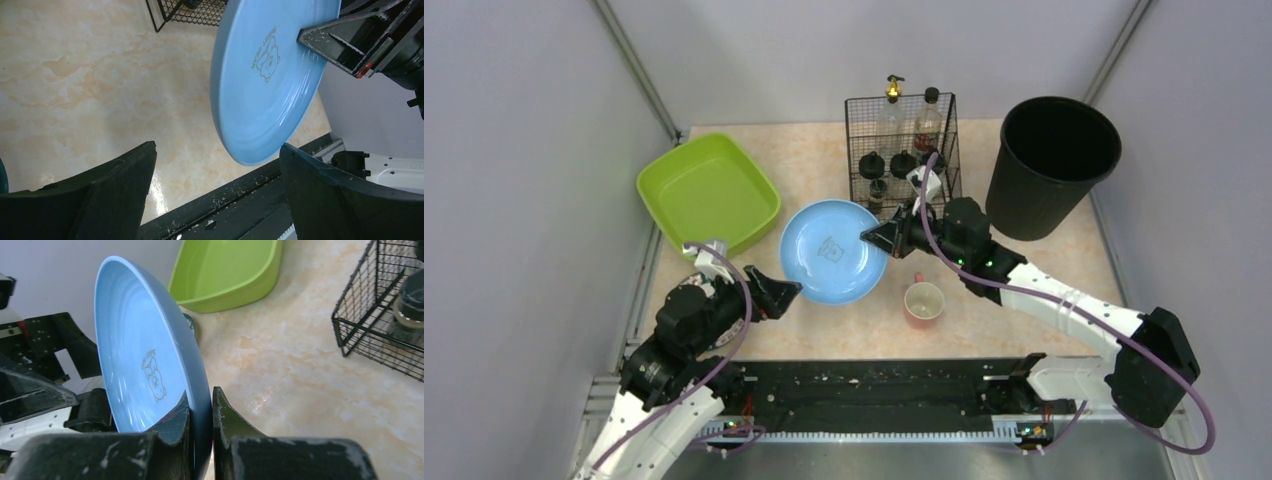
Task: Clear the kitchen counter
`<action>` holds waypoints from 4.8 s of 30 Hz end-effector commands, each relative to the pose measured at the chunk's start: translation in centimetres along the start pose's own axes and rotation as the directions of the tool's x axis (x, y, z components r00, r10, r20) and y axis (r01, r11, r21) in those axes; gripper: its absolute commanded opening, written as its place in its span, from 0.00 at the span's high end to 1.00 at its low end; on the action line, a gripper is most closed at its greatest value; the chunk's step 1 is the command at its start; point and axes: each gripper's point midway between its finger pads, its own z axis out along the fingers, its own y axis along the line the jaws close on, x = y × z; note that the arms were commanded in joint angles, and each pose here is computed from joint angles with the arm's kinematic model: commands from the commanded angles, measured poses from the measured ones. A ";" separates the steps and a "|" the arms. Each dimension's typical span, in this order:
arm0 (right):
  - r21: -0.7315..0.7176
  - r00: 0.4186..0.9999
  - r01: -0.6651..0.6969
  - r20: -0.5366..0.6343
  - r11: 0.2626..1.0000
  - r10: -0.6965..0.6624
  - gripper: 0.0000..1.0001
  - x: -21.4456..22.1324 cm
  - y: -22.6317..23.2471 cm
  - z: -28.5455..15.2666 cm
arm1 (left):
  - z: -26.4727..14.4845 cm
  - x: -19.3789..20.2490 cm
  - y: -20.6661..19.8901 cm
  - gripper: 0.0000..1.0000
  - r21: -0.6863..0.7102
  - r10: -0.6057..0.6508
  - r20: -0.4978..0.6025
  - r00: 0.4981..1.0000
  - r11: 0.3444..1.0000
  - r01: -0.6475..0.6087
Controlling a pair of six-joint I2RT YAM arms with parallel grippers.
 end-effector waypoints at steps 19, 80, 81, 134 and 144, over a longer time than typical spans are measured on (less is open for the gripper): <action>-0.207 1.000 -0.027 0.010 0.978 0.030 1.00 0.6 5.4 -0.3 | 1.5 -1.4 -2.4 0.62 0.105 -0.061 0.041 0.997 0.993 0.056; -0.048 0.989 0.147 0.035 0.988 -0.145 0.30 2.8 3.5 -12.8 | 7.2 -21.8 11.3 1.00 -0.402 -0.062 0.538 0.841 0.858 0.321; -0.046 0.988 0.149 0.037 0.988 -0.148 0.30 2.8 3.5 -12.9 | 6.7 -22.2 12.6 1.00 -0.421 -0.065 0.558 0.827 0.837 0.350; -0.048 0.993 0.114 -0.009 0.992 -0.114 0.30 5.5 2.4 -13.1 | 18.9 -9.8 27.1 1.00 -0.513 -0.375 0.257 0.890 0.728 0.455; -0.048 0.996 0.091 0.000 0.995 -0.091 0.30 5.4 2.6 -13.6 | 18.6 -7.0 23.1 1.00 -0.474 -0.348 0.145 0.926 0.797 0.374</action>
